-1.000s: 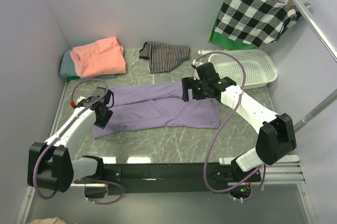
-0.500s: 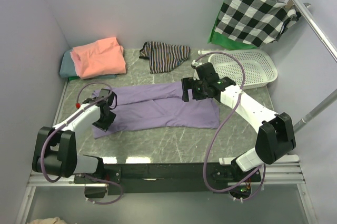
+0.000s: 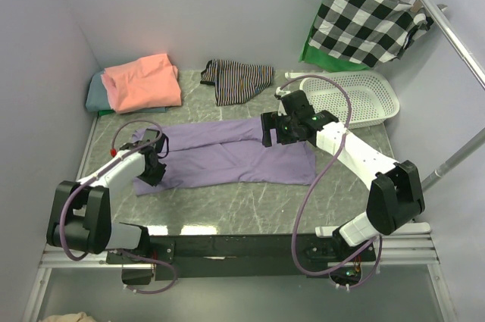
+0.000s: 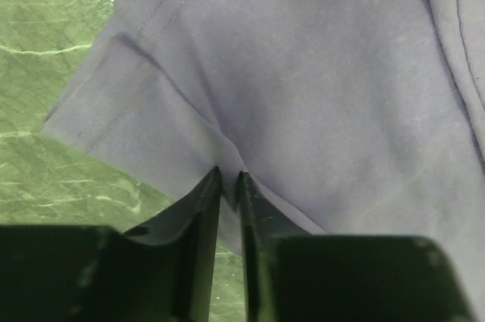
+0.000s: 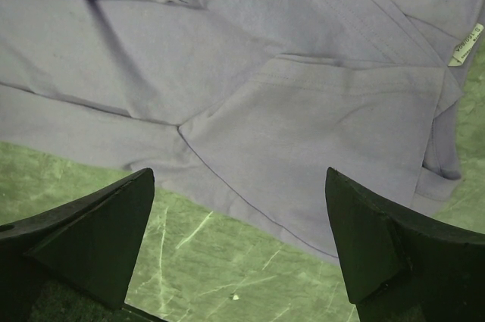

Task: Fold and stack the t-shirts
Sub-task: Fold the tshirt

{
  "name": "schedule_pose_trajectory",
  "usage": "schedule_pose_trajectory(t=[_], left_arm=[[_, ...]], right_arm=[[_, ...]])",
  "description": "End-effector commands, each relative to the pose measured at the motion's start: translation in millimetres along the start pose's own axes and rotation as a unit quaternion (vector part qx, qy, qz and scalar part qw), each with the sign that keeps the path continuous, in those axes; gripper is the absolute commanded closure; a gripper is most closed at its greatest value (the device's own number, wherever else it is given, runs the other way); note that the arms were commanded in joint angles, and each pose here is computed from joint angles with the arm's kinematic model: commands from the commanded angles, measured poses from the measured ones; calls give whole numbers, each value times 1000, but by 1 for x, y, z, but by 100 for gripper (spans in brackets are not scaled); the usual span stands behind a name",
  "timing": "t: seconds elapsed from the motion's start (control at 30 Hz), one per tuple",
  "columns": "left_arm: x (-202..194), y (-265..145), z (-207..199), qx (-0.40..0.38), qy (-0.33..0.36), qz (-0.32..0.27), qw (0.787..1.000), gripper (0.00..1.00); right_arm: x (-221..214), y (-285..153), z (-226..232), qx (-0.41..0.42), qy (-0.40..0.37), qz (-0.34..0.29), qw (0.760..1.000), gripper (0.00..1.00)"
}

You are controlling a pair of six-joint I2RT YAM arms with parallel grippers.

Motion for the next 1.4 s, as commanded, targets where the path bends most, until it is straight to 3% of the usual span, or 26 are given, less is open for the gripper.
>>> schedule_pose_trajectory(t=[0.0, 0.07, 0.57, 0.77, 1.0, 1.1, 1.13, 1.23, 1.37], left_arm=[[0, 3, -3, -4, 3, 6, 1000, 88], [-1, 4, -2, -2, 6, 8, 1000, 99], [37, -53, -10, -30, 20, -64, 997, 99], [40, -38, -28, -3, 93, -54, 994, 99], [61, -18, -65, 58, 206, -74, 974, 99], [64, -8, -80, 69, 237, -64, 967, 84], [64, -6, -82, 73, 242, -62, 966, 67], [66, -3, -89, 78, 246, -58, 964, 35], [66, -9, -81, 81, 240, -65, 965, 24]], right_arm=[[7, -1, -1, -4, -7, -7, 1000, 1], [8, 0, -1, -3, -6, -8, 1000, 1], [7, 2, -1, -2, -7, -5, 1000, 1], [6, 3, -2, -6, -7, -4, 1000, 1], [5, 7, -3, -11, -6, 2, 1000, 1], [6, 8, -3, -13, -5, 3, 1000, 1], [6, 9, -3, -13, -4, 3, 1000, 1], [7, 10, -2, -13, -5, 5, 1000, 1], [8, 11, -2, -12, -4, 7, 1000, 1]])
Point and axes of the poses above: each gripper's point midway between its finger pads, its own y axis out along the fingers, its own z axis along the line the jaws close on, x = y × z, the point moved 9 cm from there along -y, back along the fingers, and after that the axes turned 4 degrees about y, right-handed, at the moved point
